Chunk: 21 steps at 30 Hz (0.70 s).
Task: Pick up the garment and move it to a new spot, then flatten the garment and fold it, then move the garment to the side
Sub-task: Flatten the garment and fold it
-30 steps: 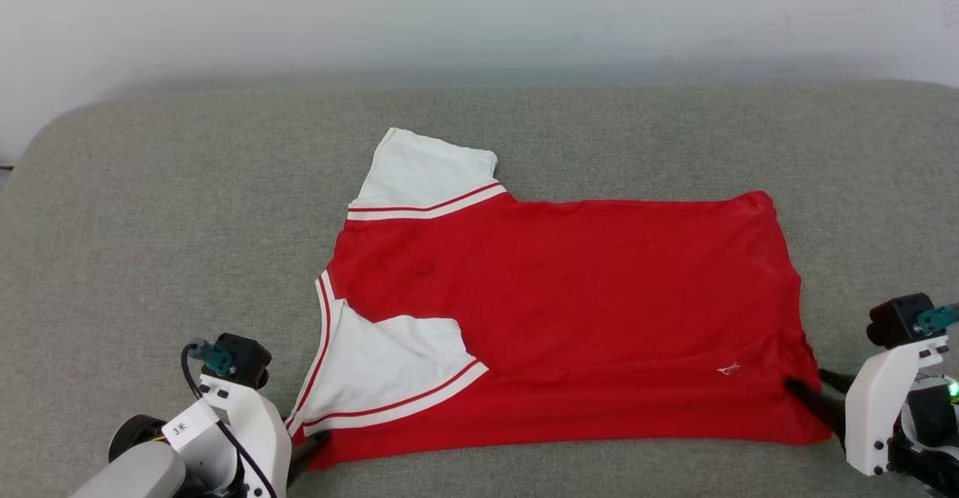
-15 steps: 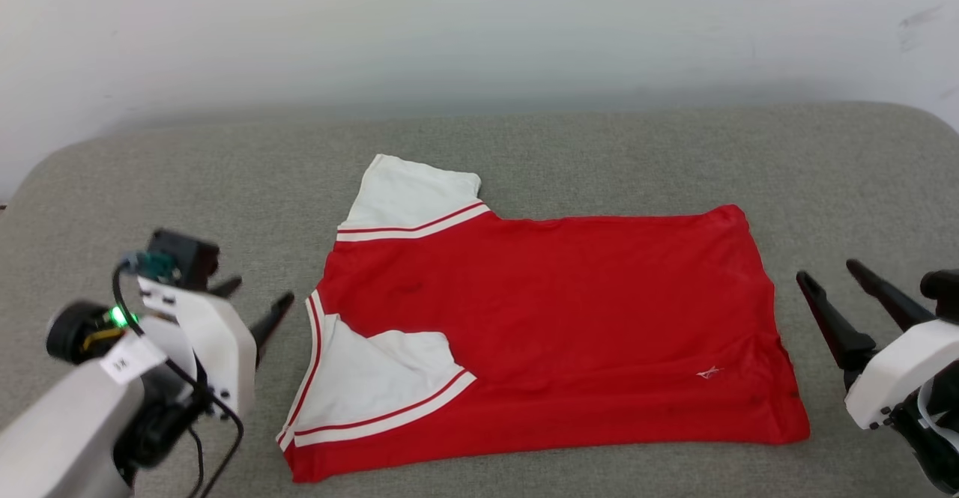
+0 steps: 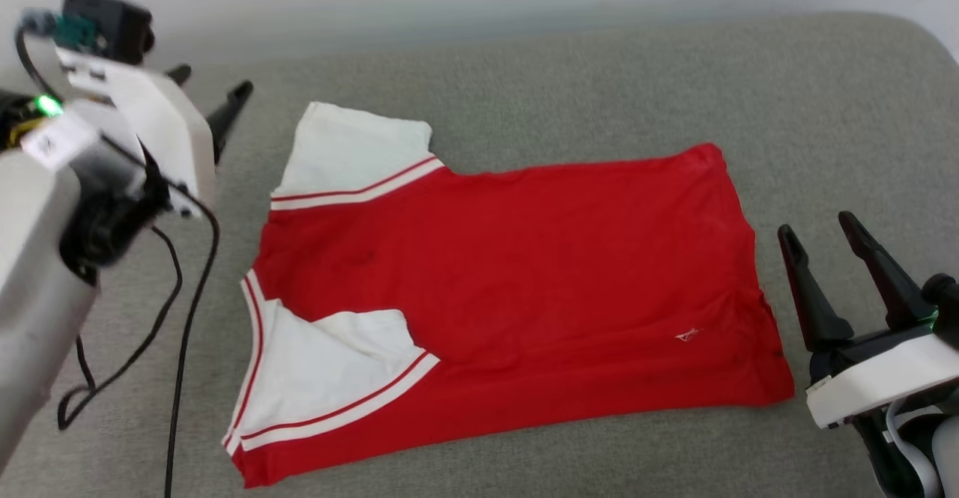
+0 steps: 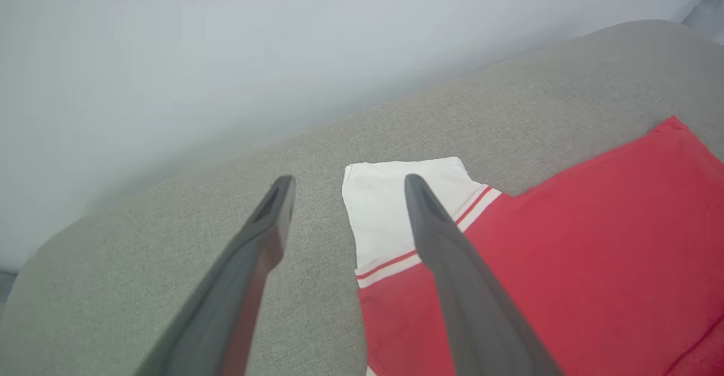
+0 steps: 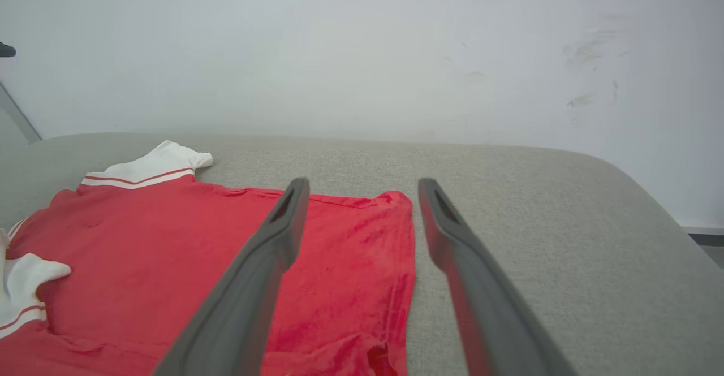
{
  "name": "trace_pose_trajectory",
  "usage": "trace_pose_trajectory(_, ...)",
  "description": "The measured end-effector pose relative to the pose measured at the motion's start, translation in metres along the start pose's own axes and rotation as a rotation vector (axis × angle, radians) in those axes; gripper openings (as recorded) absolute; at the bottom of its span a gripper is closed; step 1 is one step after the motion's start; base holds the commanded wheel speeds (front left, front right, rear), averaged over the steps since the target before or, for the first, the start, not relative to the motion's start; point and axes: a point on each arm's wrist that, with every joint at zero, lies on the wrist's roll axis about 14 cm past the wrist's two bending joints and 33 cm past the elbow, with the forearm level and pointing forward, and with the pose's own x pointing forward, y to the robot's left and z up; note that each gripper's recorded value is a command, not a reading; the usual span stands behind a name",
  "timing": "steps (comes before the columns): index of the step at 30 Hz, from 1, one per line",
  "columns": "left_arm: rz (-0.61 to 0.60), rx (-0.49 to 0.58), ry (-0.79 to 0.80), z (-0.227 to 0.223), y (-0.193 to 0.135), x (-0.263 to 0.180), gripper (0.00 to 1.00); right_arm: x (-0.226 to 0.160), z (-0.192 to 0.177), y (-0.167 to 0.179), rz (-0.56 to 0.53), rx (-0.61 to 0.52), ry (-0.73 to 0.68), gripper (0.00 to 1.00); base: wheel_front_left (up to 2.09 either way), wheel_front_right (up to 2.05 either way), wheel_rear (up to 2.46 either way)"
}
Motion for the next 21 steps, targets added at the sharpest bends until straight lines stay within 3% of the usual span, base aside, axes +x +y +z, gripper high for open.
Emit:
trace_pose_trajectory(8,-0.052,-0.096,0.266,-0.022,0.003,0.063,1.00,0.006,-0.011,-0.002,-0.027,-0.017,0.042,1.00,0.00,0.00,0.00)
trace_pose_trajectory(13,-0.076,-0.102,0.463,-0.044,0.003,0.093,1.00,0.012,-0.023,-0.009,-0.045,-0.034,0.078,1.00,0.00,0.00,0.00)
trace_pose_trajectory(21,-0.062,-0.088,0.625,-0.085,0.008,0.142,1.00,0.024,-0.051,-0.021,-0.069,-0.052,0.152,1.00,0.00,0.00,0.00)
